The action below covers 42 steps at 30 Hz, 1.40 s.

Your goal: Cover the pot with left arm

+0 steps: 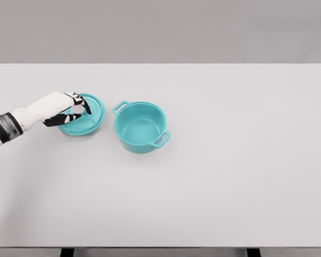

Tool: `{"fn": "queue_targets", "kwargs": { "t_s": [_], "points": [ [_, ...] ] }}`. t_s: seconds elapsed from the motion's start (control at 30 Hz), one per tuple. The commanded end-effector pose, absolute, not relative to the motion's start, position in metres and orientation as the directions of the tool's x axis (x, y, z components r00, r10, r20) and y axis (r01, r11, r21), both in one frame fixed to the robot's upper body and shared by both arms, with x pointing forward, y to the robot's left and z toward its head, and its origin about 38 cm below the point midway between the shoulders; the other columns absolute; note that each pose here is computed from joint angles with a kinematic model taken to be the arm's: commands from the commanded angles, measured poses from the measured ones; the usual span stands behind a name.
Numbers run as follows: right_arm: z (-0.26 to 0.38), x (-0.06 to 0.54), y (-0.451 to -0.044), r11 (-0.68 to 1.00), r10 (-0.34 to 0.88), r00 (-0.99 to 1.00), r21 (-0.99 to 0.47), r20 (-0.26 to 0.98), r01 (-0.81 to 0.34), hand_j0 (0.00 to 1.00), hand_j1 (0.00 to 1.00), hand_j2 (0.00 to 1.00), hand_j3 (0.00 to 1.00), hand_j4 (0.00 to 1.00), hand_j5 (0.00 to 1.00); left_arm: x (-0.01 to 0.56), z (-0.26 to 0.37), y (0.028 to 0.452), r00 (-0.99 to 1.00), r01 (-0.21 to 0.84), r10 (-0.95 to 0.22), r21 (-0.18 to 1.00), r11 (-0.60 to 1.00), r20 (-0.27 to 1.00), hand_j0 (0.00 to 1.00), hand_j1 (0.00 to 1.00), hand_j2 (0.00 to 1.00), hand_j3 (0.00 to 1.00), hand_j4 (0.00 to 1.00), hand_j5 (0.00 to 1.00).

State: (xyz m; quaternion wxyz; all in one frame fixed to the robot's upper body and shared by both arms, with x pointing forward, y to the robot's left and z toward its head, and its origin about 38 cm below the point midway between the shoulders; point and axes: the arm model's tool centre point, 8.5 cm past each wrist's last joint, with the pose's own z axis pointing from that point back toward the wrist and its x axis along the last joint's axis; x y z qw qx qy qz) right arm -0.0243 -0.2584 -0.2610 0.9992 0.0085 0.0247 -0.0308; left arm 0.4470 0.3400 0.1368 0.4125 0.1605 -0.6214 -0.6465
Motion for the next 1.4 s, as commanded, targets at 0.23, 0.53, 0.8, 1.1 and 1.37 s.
{"fn": "queue_targets", "kwargs": {
  "t_s": [0.23, 0.53, 0.8, 1.1, 1.37],
  "points": [
    [-0.261, -0.024, -0.258, 0.998, -0.061, 0.997, 0.016, -0.05, 0.062, 1.0, 1.0, 1.0, 1.0, 1.0, 1.0, 0.441, 0.162, 0.341, -0.647, 0.292, -0.712, 0.951, 0.097, 0.271, 0.5, 0.5, 0.5, 0.5, 0.5, 0.5],
    [-0.261, -0.024, -0.258, 0.998, -0.061, 0.997, 0.016, -0.05, 0.062, 1.0, 1.0, 1.0, 1.0, 1.0, 1.0, 0.435, 0.178, 0.336, -0.685, 0.264, -0.686, 0.961, 0.078, 0.244, 0.5, 0.5, 0.5, 0.5, 0.5, 0.5],
    [-0.261, -0.024, -0.258, 0.998, -0.061, 0.997, 0.016, -0.05, 0.062, 1.0, 1.0, 1.0, 1.0, 1.0, 1.0, 0.432, 0.185, 0.325, -0.712, 0.249, -0.661, 0.966, 0.076, 0.236, 0.49, 0.49, 0.49, 0.49, 0.49, 0.49],
    [-0.261, -0.024, -0.258, 0.998, -0.061, 0.997, 0.016, -0.05, 0.062, 1.0, 1.0, 1.0, 1.0, 1.0, 1.0, 0.434, 0.186, 0.316, -0.727, 0.243, -0.646, 0.967, 0.078, 0.234, 0.49, 0.49, 0.49, 0.49, 0.49, 0.49],
    [-0.261, -0.024, -0.258, 0.998, -0.061, 0.997, 0.016, -0.05, 0.062, 1.0, 1.0, 1.0, 1.0, 1.0, 1.0, 0.432, 0.191, 0.297, -0.759, 0.226, -0.608, 0.97, 0.089, 0.233, 0.48, 0.48, 0.48, 0.48, 0.48, 0.48]
  ]
}}
